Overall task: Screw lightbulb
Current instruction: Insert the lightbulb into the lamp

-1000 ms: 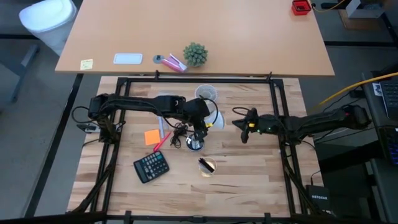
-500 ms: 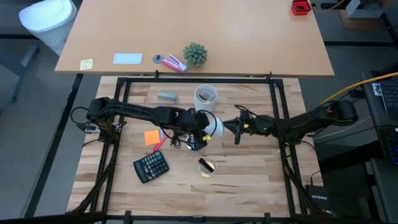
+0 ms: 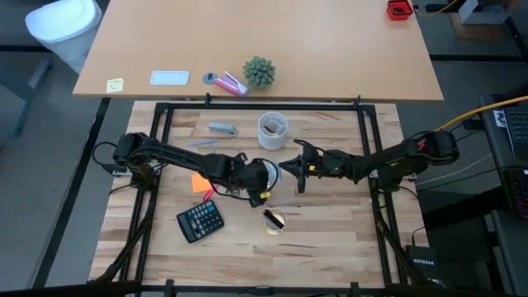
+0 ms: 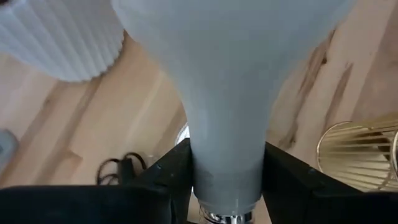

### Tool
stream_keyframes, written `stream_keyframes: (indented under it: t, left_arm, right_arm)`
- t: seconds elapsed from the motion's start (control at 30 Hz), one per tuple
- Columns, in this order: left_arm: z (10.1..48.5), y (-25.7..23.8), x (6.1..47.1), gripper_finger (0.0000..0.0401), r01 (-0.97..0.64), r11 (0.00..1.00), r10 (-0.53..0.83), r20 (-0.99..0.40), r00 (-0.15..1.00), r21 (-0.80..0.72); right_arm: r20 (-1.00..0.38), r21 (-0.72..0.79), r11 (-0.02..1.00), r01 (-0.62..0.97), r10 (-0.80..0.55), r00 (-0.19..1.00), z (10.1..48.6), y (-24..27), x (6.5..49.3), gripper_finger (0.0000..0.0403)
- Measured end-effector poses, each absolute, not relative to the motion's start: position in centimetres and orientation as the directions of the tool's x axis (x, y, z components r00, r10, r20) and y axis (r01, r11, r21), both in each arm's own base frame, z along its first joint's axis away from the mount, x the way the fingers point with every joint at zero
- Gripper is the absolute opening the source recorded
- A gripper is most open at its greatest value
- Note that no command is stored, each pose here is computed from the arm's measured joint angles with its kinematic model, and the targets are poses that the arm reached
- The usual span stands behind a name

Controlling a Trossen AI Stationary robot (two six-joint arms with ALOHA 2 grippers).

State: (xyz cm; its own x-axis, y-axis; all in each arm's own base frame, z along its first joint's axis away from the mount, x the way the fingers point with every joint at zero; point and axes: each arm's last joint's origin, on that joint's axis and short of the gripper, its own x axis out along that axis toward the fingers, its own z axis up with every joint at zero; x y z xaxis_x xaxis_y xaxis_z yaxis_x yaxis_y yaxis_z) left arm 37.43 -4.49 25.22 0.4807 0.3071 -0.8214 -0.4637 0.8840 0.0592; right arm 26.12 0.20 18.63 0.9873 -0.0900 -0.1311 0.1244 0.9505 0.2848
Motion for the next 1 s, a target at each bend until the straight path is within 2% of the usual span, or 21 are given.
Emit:
stream_keyframes:
  t: [0.2, 0.37, 0.53, 0.8, 1.0]
  left_arm:
    - [23.3, -4.9, 37.1, 0.0146, -0.520, 0.850, 0.369, -0.796, 0.480, 0.080]
    - [22.2, -4.9, 37.3, 0.0143, -0.537, 0.842, 0.384, -0.761, 0.523, 0.056]
    - [21.8, -4.8, 37.1, 0.0146, -0.572, 0.818, 0.409, -0.755, 0.513, 0.054]
    - [22.5, -5.0, 36.6, 0.0141, -0.586, 0.807, 0.438, -0.738, 0.514, 0.071]
    - [23.7, -5.2, 36.0, 0.0143, -0.620, 0.784, 0.453, -0.715, 0.532, 0.035]
  right_arm:
    - [-0.121, 0.281, 0.959, 0.046, -0.012, 0.993, 19.6, 0.5, 26.8, 0.0012]
    - [-0.133, 0.270, 0.962, 0.041, -0.005, 0.991, 20.0, 0.5, 27.2, 0.0012]
    - [-0.123, 0.215, 0.976, 0.039, -0.013, 0.992, 20.4, 0.5, 27.1, 0.0012]
    - [-0.044, 0.119, 0.990, 0.077, -0.072, 0.996, 22.9, 0.2, 25.8, 0.0012]
    - [-0.126, 0.070, 0.981, 0.182, -0.172, 0.977, 23.4, -0.1, 24.3, 0.0012]
